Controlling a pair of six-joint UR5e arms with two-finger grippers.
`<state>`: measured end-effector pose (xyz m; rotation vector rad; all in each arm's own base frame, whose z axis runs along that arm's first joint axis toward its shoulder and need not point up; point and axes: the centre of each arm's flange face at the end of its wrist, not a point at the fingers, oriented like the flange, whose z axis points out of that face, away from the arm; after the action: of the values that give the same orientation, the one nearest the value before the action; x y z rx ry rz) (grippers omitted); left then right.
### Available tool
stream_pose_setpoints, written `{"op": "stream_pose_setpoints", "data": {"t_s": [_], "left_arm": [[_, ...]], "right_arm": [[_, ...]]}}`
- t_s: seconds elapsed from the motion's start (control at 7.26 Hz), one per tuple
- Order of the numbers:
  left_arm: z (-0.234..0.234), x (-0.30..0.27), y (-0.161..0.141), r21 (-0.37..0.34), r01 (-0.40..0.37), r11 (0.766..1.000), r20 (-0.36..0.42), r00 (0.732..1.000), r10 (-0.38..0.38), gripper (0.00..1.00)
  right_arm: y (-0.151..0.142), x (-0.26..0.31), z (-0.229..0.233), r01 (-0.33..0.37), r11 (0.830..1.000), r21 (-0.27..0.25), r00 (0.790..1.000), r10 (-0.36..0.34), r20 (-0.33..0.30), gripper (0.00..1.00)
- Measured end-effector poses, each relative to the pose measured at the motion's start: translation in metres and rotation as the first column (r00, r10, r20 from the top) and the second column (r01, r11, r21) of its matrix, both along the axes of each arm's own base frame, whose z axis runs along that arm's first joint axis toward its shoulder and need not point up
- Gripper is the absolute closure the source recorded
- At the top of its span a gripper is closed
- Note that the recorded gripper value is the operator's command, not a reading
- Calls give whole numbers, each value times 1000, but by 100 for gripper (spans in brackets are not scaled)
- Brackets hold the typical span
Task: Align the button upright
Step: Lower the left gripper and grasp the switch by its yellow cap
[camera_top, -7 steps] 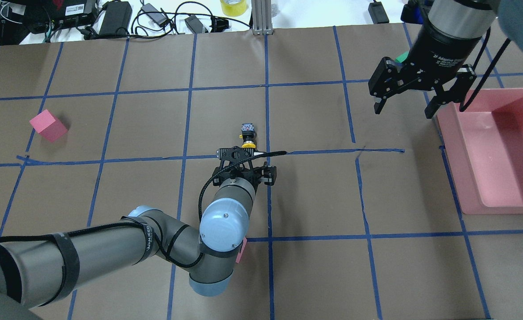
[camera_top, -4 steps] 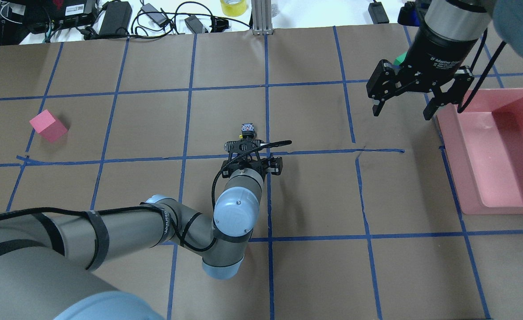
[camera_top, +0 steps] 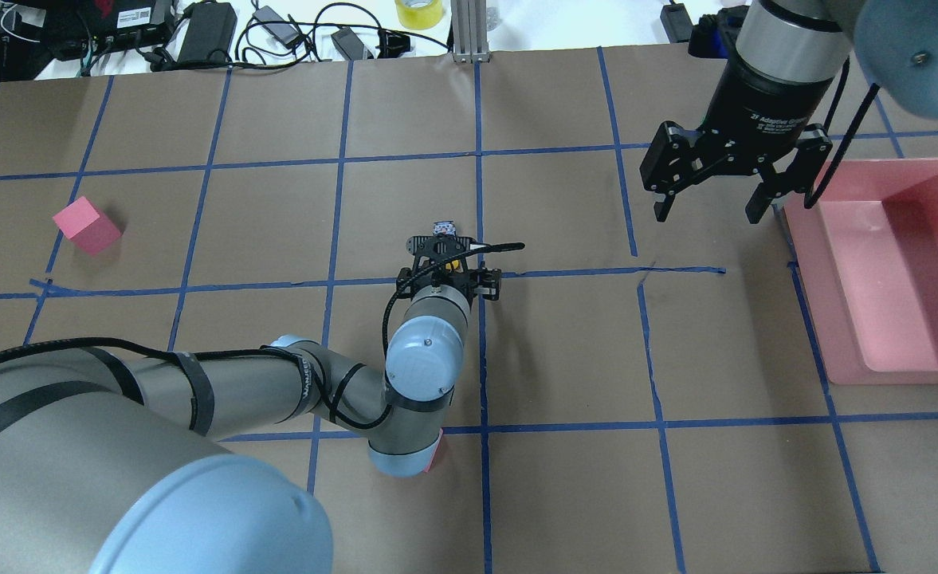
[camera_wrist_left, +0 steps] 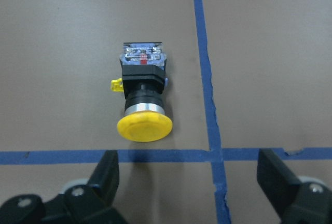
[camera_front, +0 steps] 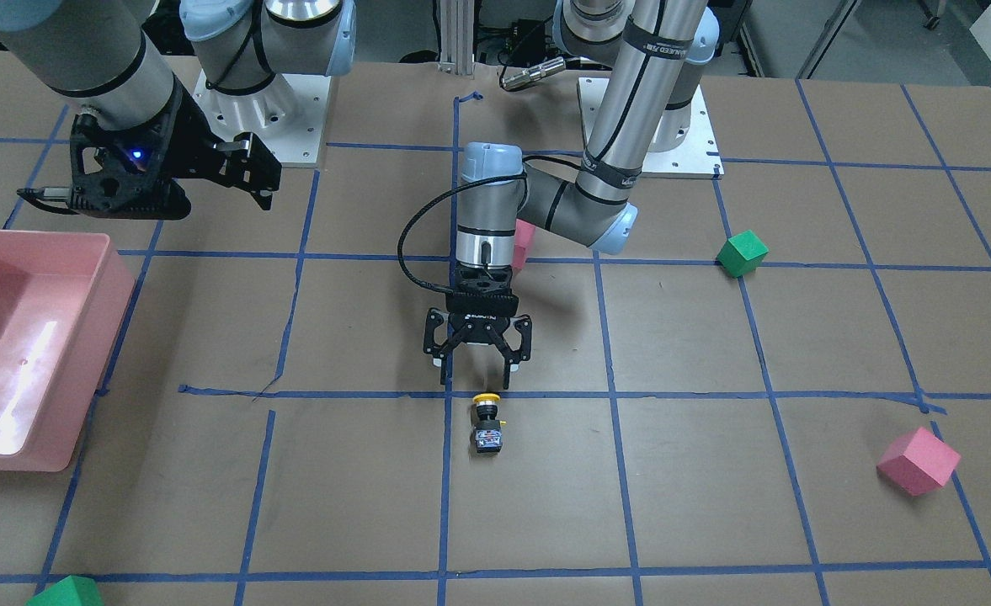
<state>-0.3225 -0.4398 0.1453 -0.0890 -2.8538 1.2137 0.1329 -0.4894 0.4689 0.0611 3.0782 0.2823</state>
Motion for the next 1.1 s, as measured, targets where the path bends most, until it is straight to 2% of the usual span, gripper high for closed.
{"op": "stream_pose_setpoints", "data": {"t_s": [0.28,0.41,0.69,0.83,0.96,1.1], "left_arm": [[-2,11,-8,-3,-5,1000,-17,1000,5,13],[-4,12,-9,2,-6,1000,-22,1000,6,25],[-10,12,-9,13,-5,1000,-22,1000,6,34],[-13,12,-9,17,-6,1000,-20,1000,7,36],[-14,12,-9,19,-7,1000,-19,1000,7,45],[-14,12,-9,20,-6,1000,-19,1000,7,48]], "right_arm": [[0,3,-1,5,1000,1,1000,-5,9,0],[-1,3,-2,0,1000,3,1000,0,9,0],[0,2,-3,1,1000,8,1000,-1,0,0],[0,2,-2,1,1000,8,1000,-1,-2,0],[1,2,-2,1,1000,7,1000,-1,-4,0],[1,1,-1,1,1000,6,1000,-1,-5,0]]}}
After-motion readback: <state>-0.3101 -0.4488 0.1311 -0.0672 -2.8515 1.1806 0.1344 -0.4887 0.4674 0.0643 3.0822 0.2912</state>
